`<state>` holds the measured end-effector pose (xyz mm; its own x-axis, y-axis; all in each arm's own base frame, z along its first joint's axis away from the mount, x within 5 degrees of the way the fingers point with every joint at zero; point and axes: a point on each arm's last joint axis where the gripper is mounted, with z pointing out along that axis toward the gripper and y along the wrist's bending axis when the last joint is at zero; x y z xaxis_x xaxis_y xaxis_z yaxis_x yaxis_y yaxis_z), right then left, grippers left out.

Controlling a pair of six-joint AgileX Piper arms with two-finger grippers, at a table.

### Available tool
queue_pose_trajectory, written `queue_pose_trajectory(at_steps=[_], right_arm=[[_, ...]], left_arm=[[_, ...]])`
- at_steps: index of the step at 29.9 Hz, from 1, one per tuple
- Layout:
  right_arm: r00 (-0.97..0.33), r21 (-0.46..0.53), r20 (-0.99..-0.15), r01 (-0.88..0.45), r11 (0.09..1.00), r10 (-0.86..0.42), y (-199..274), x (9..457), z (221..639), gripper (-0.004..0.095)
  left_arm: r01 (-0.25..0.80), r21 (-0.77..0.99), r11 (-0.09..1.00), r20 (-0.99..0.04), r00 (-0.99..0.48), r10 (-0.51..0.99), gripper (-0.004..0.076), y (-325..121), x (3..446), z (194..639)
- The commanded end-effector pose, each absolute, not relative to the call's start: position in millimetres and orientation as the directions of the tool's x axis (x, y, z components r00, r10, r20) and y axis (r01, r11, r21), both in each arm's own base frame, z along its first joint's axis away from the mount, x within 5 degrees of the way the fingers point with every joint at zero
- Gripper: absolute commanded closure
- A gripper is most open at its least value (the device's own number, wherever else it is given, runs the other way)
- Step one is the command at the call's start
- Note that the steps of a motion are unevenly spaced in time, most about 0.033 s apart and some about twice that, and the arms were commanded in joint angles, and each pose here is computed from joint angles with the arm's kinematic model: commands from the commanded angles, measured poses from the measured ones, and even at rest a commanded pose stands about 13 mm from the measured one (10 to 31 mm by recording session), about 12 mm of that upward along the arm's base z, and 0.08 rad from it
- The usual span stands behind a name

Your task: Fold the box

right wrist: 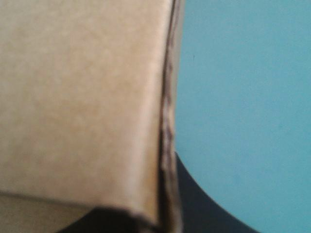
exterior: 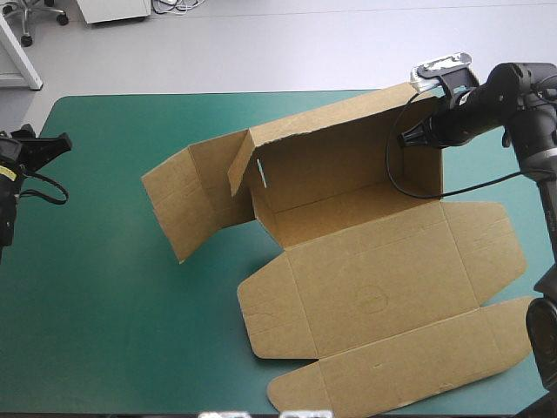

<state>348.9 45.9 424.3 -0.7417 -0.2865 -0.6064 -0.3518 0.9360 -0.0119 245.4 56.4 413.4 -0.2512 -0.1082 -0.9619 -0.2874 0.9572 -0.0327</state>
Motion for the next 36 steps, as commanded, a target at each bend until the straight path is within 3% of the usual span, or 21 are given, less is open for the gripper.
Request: queue_pose_trajectory(at_steps=[1,6,19,23,27,29,36], right_arm=[[-0.720,0.019,-0.655,-0.318,0.948,-0.229,44,343,443,0.0921],[-0.770,0.102,-0.606,-0.325,0.940,-0.200,50,358,420,0.0921],[-0.831,0.122,-0.515,-0.312,0.942,-0.209,53,388,378,0.0909],[-0.849,0.130,-0.485,-0.308,0.942,-0.210,54,397,364,0.0782],[-0.843,0.129,-0.495,-0.309,0.942,-0.209,54,398,365,0.0516],[-0.834,0.119,-0.508,-0.315,0.941,-0.215,54,397,367,0.0428],[-0.804,0.105,-0.552,-0.329,0.938,-0.220,53,388,383,0.0403]], left_arm=[[-0.244,-0.013,0.970,-0.988,-0.148,-0.050,0.0449,49,242,434],[-0.246,-0.013,0.969,-0.987,-0.155,-0.052,0.0449,49,241,433],[-0.247,-0.012,0.969,-0.986,-0.159,-0.053,0.0449,49,241,433],[-0.247,-0.012,0.969,-0.986,-0.159,-0.053,0.0449,49,241,433],[-0.246,-0.020,0.969,-0.986,-0.158,-0.060,0.0449,49,241,433],[-0.246,-0.020,0.969,-0.986,-0.158,-0.060,0.0449,49,241,433],[-0.225,-0.013,0.974,-0.986,-0.160,-0.050,0.0449,44,242,433]])
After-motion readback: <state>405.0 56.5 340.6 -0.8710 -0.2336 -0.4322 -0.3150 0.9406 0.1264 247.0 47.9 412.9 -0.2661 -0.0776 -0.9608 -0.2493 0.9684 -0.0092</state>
